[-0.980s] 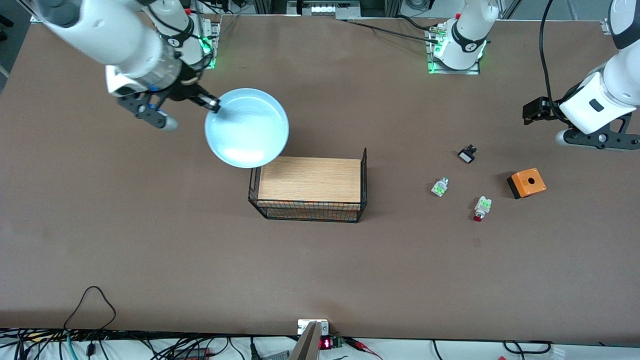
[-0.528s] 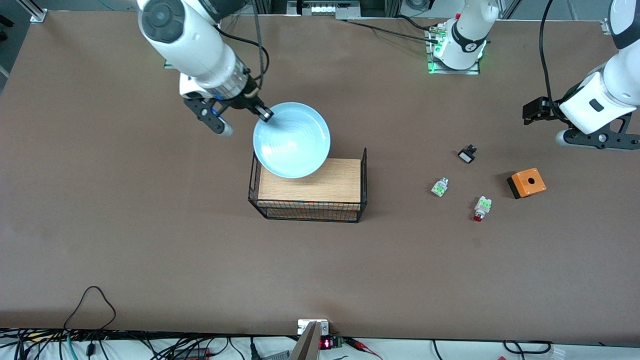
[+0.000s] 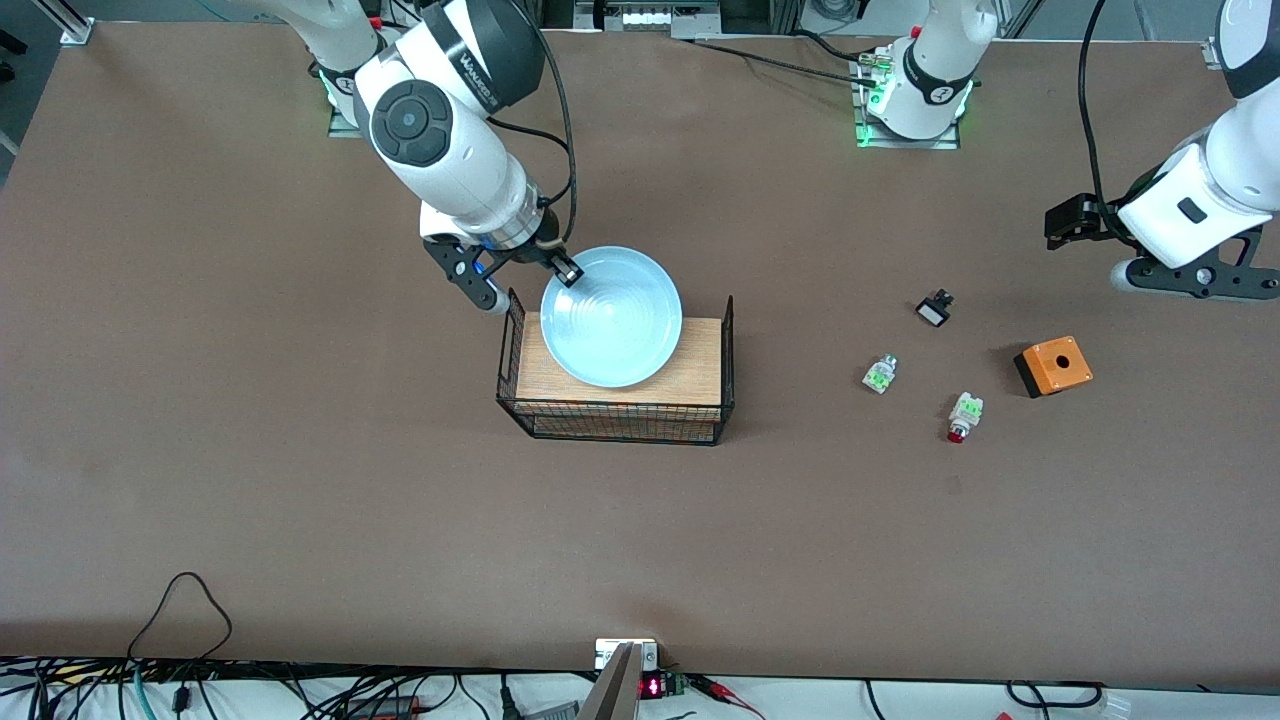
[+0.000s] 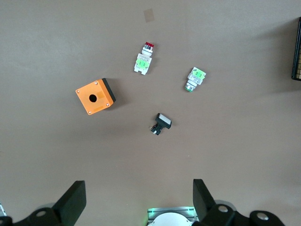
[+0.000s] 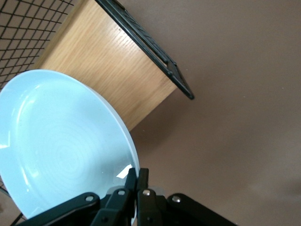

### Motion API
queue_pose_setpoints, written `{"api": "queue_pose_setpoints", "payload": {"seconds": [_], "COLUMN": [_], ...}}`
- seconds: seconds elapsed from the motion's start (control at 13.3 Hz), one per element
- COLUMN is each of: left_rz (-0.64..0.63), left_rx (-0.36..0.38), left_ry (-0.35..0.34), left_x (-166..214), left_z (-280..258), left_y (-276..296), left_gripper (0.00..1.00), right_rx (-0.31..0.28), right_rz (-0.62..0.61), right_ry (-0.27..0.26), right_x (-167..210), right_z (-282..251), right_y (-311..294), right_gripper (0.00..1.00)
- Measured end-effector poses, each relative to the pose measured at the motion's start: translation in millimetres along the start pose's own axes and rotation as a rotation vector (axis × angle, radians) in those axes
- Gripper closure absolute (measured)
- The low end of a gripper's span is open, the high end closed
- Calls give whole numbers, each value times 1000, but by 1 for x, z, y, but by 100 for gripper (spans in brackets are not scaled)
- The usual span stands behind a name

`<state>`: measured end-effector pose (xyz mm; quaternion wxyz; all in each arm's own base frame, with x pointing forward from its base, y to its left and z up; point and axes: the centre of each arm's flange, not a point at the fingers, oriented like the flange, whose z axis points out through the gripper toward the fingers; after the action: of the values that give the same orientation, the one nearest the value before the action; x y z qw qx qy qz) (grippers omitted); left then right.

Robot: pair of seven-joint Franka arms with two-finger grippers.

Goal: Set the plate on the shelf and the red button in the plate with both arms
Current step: 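Carry the plate with the right gripper onto the wooden box, then open the right gripper and withdraw it while the left gripper reaches the switches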

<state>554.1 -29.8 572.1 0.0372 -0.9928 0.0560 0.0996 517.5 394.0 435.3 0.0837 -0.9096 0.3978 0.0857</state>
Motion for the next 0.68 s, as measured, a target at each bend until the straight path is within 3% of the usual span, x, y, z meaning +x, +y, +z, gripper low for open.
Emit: {"api": "queue_pose_setpoints", "payload": {"seconds": [0.3,0.68], "left_rz": [4,11], "left_rx": [1,1], "left_ry": [0,-1], "left_x": [0,0], "left_z": [0,0], "left_y": [2,6], "left_gripper": [0,0], "right_rx": [23,3], "right_rz": [6,-2], "right_ry": [4,22], "right_x": [5,10], "right_z": [12,34], "right_y": [-6,-9], "right_gripper": [97,97]}}
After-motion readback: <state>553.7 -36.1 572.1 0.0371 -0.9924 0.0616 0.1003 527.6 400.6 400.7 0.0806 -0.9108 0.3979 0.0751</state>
